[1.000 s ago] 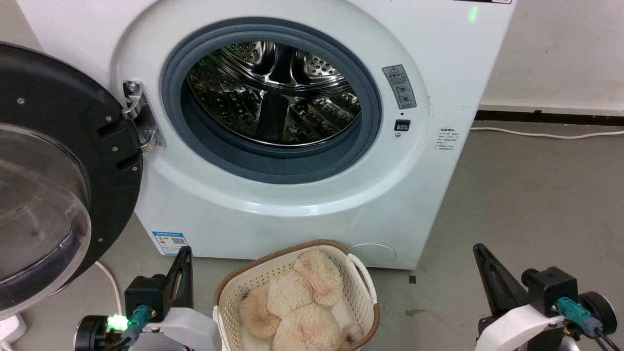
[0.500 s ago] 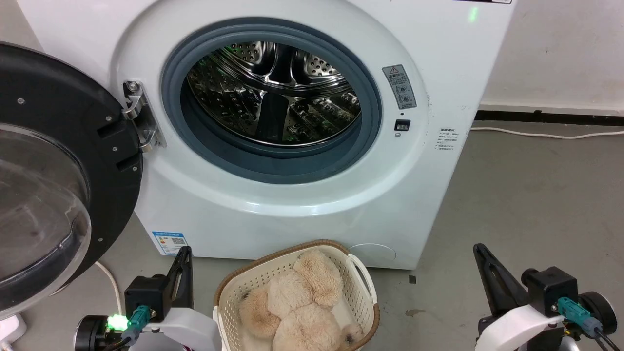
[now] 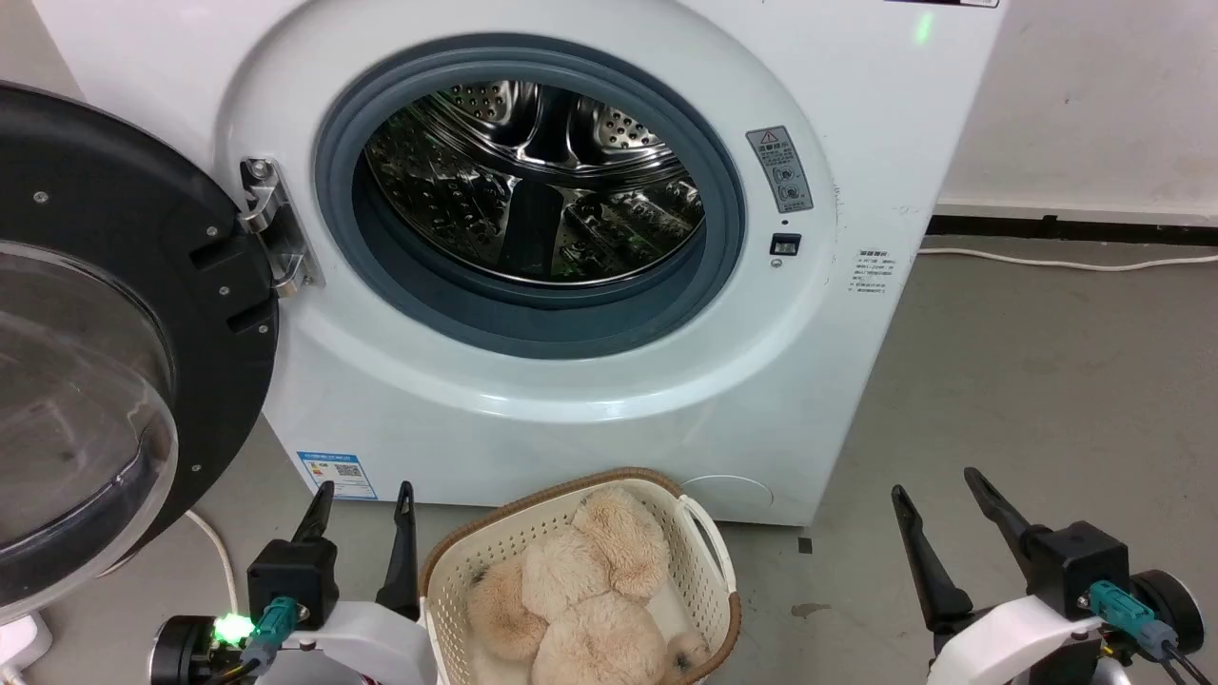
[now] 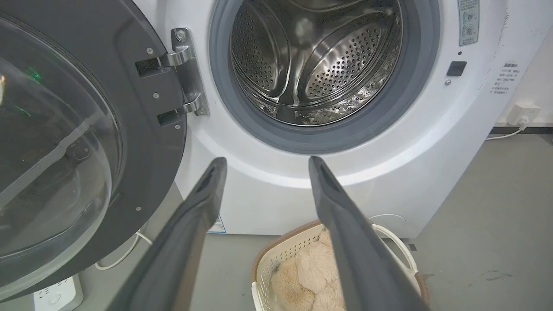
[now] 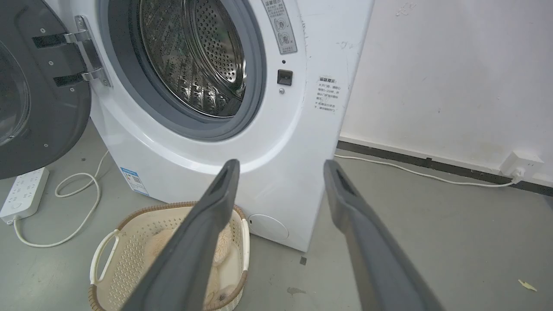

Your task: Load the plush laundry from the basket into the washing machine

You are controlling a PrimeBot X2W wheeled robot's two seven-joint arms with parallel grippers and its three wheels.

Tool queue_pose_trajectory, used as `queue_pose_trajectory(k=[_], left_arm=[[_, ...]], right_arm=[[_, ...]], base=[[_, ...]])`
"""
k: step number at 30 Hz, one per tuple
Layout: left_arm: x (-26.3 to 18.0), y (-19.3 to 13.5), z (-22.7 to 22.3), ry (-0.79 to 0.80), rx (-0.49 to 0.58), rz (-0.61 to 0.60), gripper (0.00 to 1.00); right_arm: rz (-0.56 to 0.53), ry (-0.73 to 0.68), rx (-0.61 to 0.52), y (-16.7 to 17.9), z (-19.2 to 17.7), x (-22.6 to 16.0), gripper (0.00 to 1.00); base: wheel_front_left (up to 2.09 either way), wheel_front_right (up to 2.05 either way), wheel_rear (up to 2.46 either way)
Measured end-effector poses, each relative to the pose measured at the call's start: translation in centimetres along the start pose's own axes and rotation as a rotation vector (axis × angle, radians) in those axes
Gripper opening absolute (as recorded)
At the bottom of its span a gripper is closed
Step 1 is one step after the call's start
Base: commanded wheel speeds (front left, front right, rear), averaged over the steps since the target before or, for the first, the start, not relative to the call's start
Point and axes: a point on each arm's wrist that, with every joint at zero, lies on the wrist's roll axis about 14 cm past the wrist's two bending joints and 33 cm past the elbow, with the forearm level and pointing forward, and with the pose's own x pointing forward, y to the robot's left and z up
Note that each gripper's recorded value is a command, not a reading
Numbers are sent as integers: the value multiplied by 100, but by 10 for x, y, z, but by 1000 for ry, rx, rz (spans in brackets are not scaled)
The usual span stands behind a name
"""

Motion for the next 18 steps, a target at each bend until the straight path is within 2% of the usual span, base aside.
queue_pose_trajectory(k=[18], left_arm=[[1,-11,-8,4,-57,-26,100]], right_arm=[[-4,-9,54,-1,-5,-3,100]], base=[[0,0,0]])
